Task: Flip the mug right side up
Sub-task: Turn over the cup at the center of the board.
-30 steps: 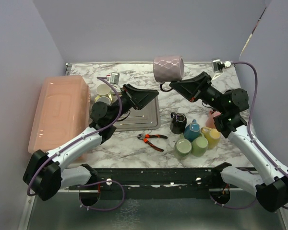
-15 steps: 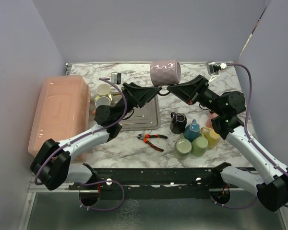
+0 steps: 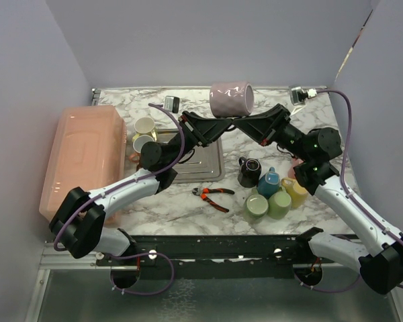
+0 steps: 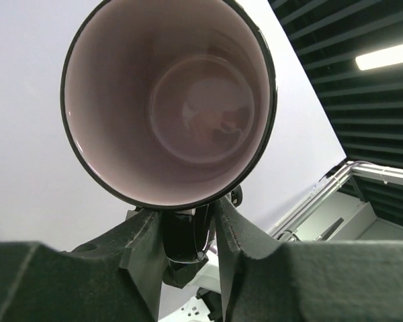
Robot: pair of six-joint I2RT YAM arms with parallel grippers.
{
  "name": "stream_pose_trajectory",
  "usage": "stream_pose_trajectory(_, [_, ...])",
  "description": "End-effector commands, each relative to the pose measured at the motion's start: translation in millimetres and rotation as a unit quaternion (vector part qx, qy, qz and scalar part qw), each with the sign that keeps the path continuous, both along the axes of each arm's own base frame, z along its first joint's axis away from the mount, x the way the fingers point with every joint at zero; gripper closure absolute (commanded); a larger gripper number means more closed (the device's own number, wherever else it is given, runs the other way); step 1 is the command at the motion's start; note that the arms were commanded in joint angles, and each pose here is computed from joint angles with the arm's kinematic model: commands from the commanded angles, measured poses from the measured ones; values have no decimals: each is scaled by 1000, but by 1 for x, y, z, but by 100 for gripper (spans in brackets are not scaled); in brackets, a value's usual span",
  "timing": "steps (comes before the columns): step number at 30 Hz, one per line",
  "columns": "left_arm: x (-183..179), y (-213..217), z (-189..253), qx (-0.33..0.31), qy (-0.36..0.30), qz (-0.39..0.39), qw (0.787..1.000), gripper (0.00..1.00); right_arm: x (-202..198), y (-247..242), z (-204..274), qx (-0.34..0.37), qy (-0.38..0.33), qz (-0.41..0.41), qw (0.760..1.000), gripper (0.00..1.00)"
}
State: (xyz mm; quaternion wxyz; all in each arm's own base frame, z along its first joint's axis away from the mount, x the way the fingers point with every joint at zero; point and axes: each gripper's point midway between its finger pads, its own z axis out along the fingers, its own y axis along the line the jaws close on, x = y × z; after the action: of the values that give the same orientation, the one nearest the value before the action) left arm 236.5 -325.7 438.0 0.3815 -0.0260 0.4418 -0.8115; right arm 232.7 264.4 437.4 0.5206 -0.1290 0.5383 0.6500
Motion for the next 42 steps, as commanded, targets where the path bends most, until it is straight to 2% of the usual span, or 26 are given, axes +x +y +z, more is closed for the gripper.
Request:
stream_pose_trajectory(1, [-21,6,35,-32,-54,-17,998,69,0,4,1,-9,-22,-4,1000,99])
stream_pose_trajectory(5, [-23,7,39,-32,-65,-15,997,81,1,4,-2,-14,-21,-9,1000,99])
stream_pose_trajectory(9, [-23,6,40,-30,-71,-12,997,100,1,2,-4,-19,-21,-17,999,99])
stream_pose_trajectory(15, [-29,8,45,-20,-106,1,994,100,12,-5,-12,-32,5,-58,998,99])
stream_pose_trajectory(17, [-27,7,45,-5,-113,8,994,100,19,-8,-19,-36,29,-77,996,90])
stream_pose_trajectory(19, [-21,8,42,11,-115,20,993,100,26,-12,-28,-43,50,-98,993,74])
stream_pose_trajectory(21, [-12,13,39,23,-114,36,993,100,31,-17,-39,-50,74,-117,989,52])
stream_pose_trajectory(23, [-5,18,37,35,-117,40,992,100,34,-22,-52,-58,94,-136,985,40])
stream_pose_trajectory(28, [10,25,23,84,-124,41,988,100,29,-33,-74,-72,114,-158,978,34])
stream_pose_trajectory(31, [31,31,-3,157,-115,74,978,100,26,-42,-87,-88,129,-176,972,34])
stream_pose_trajectory(33, [49,36,-29,233,-99,115,961,100,25,-48,-100,-105,146,-191,965,34])
stream_pose_trajectory(35, [64,47,-63,326,-72,162,929,100,23,-55,-108,-120,158,-205,959,34])
stream_pose_trajectory(38, [75,79,-119,458,-5,214,863,100,22,-63,-123,-147,180,-223,947,34])
stream_pose_trajectory(42, [66,122,-175,566,64,243,785,100,20,-69,-137,-174,196,-232,937,34])
